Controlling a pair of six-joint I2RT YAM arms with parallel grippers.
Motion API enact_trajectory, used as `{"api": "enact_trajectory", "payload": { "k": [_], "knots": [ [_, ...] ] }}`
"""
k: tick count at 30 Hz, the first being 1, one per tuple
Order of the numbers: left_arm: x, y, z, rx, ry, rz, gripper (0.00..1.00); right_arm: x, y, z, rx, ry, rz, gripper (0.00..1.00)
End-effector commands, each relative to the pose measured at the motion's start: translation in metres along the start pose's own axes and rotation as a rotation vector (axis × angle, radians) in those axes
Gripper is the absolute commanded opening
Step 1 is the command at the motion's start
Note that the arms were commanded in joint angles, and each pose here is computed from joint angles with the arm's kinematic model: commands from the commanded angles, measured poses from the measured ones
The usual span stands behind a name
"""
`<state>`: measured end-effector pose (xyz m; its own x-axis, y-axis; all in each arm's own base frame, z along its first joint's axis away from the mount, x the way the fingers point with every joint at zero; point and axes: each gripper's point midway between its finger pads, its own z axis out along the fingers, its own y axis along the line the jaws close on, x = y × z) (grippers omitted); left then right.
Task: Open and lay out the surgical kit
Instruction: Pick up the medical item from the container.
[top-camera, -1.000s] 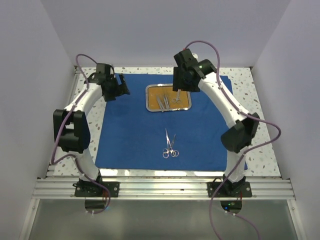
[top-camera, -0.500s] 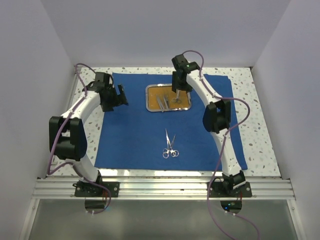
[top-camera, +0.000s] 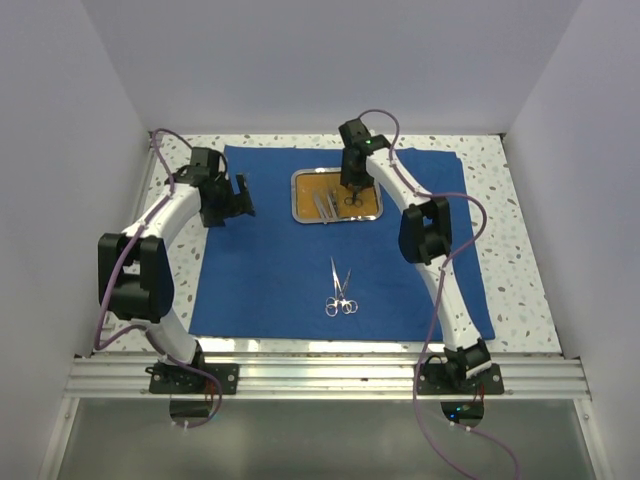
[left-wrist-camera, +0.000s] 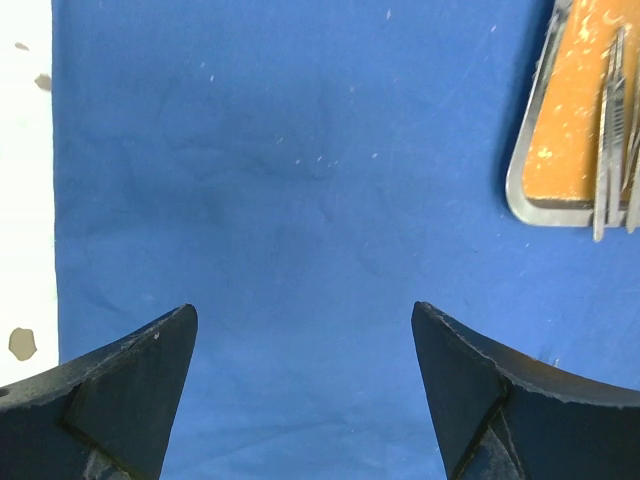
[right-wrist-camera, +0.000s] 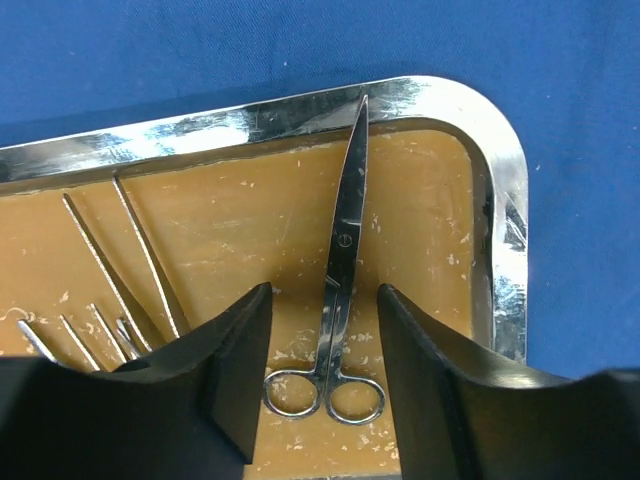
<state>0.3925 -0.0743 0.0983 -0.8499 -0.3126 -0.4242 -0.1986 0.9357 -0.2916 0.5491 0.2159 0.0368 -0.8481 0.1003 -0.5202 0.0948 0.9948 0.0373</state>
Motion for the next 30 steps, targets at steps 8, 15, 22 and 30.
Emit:
{"api": "enact_trajectory", "payload": {
  "k": [8,15,22,30],
  "knots": [
    [0.008,0.001,-0.006,0.005,0.001,0.031,0.92,0.028,-0.011,0.028,0.066,0.062,0.027,0.19],
    [0.008,-0.001,-0.005,0.016,-0.001,0.031,0.92,0.051,-0.014,0.03,0.088,0.119,0.018,0.01],
    [0.013,0.0,-0.004,0.025,0.002,0.031,0.92,0.047,-0.008,0.02,0.081,0.114,0.008,0.0],
    [0.013,-0.002,-0.005,0.037,-0.007,0.026,0.92,-0.023,0.005,-0.051,-0.012,-0.061,0.011,0.0]
  ]
}}
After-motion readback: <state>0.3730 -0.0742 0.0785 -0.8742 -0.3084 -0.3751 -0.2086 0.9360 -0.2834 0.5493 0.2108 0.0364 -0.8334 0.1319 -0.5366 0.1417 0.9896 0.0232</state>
